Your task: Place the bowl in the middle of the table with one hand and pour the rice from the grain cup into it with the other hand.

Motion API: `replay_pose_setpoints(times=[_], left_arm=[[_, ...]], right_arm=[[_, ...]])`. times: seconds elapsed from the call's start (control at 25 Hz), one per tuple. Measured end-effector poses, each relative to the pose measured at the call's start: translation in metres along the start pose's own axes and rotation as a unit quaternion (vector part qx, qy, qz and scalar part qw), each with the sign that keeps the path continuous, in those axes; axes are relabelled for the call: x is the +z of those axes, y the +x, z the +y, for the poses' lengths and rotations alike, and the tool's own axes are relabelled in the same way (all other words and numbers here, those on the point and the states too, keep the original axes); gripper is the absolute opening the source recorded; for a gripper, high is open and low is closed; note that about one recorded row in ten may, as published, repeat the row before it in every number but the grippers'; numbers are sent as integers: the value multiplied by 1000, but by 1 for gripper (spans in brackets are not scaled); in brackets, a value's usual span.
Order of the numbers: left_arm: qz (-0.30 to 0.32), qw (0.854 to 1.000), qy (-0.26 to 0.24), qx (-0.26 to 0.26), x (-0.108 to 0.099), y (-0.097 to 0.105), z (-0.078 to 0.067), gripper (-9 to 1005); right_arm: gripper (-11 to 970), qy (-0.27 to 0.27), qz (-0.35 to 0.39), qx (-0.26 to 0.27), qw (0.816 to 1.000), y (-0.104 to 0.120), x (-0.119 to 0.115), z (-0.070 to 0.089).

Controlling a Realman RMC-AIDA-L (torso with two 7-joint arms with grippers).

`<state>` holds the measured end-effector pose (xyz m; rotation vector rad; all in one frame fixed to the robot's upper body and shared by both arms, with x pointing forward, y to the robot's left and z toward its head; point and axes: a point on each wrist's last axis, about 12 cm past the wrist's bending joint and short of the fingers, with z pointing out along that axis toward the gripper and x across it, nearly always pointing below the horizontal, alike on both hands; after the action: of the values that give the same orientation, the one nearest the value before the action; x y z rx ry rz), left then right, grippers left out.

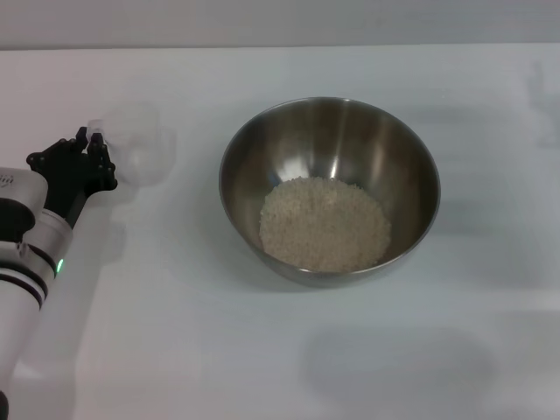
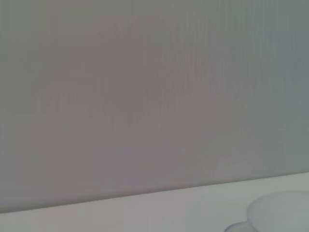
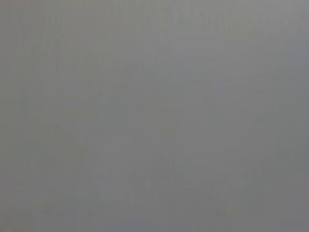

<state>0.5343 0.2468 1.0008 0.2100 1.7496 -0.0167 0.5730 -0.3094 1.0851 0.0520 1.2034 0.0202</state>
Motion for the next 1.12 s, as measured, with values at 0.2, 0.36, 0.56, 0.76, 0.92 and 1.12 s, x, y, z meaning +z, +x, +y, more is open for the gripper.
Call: replay_pose_setpoints(times=[0.2,0.36,0.56,0.76,0.92,1.12], left_arm=[[-4,1000,-2,-9,-7,2,0,85],[-12,1000,-8,-10,-17,7,3,336],[-39,999,-12,-11,-42,16,4,559],[-101,994,-14,-41,-75,18,5,703],[-162,984,-13,-65,-86,8,8,748],[-192,978,-1,-76,-78,-3,5,759]], right_arm=[[532,0,0,1,1000,0,-1,0],[531,1,4,0,1000,1,-1,-1],[533,3,6,-3,1000,2,-1,-2],[532,9,16,-3,1000,5,-10,-4],[531,15,27,-2,1000,9,-20,-6],[532,5,54,-7,999,17,-35,-5]])
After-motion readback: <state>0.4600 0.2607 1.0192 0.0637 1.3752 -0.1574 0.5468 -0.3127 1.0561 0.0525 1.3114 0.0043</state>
